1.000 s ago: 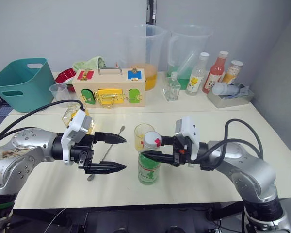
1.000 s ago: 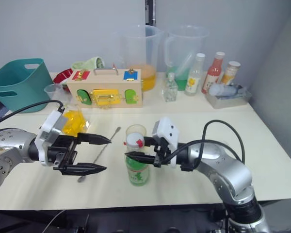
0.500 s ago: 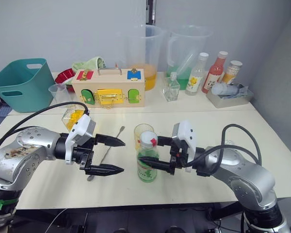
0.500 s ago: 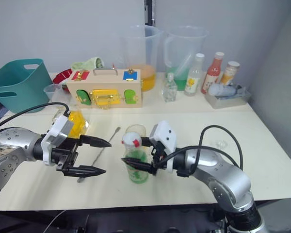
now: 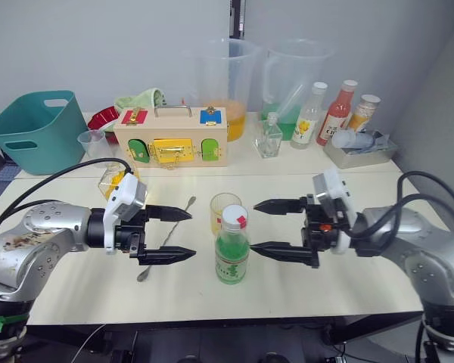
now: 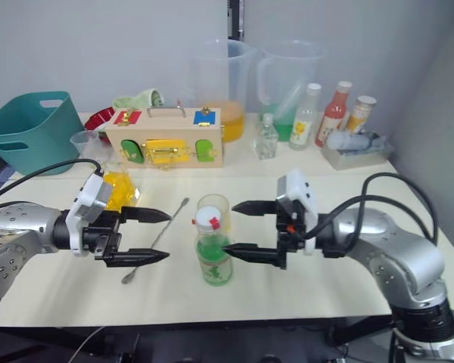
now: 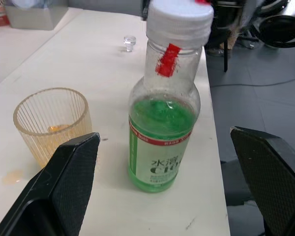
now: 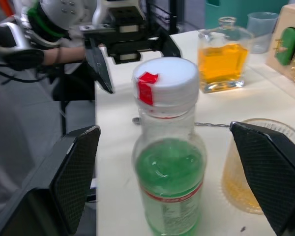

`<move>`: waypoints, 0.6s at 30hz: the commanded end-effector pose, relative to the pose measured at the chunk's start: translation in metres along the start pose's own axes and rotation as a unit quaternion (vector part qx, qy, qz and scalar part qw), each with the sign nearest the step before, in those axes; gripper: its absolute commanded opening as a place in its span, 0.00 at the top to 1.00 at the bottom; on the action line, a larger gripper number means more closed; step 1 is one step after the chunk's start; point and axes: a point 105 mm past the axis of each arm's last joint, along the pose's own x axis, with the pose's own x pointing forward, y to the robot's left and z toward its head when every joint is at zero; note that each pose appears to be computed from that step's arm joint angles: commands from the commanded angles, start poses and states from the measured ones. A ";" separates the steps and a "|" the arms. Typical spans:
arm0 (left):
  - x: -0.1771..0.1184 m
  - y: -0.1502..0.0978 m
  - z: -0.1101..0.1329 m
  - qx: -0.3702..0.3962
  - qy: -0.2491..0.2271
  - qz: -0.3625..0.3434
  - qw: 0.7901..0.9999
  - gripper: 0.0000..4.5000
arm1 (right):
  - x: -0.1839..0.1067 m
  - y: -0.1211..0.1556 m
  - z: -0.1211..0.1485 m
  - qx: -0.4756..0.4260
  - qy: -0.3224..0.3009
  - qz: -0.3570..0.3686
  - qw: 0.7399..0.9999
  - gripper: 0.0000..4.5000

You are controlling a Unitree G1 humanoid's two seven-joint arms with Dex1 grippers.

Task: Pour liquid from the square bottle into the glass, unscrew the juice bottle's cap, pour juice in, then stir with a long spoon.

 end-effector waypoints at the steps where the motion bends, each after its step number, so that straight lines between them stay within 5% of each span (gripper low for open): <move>1: 0.006 0.003 0.008 0.013 0.002 0.014 1.000 0.00 | -0.021 0.005 0.015 -0.002 -0.011 0.006 1.000 0.00; 9: 0.013 0.014 0.015 0.016 -0.005 0.035 0.999 0.00 | -0.059 0.001 0.012 0.008 0.016 -0.050 0.999 0.00; 18: -0.005 0.019 0.031 0.005 -0.105 -0.013 0.994 0.00 | -0.071 -0.013 0.002 -0.001 0.030 -0.097 0.995 0.00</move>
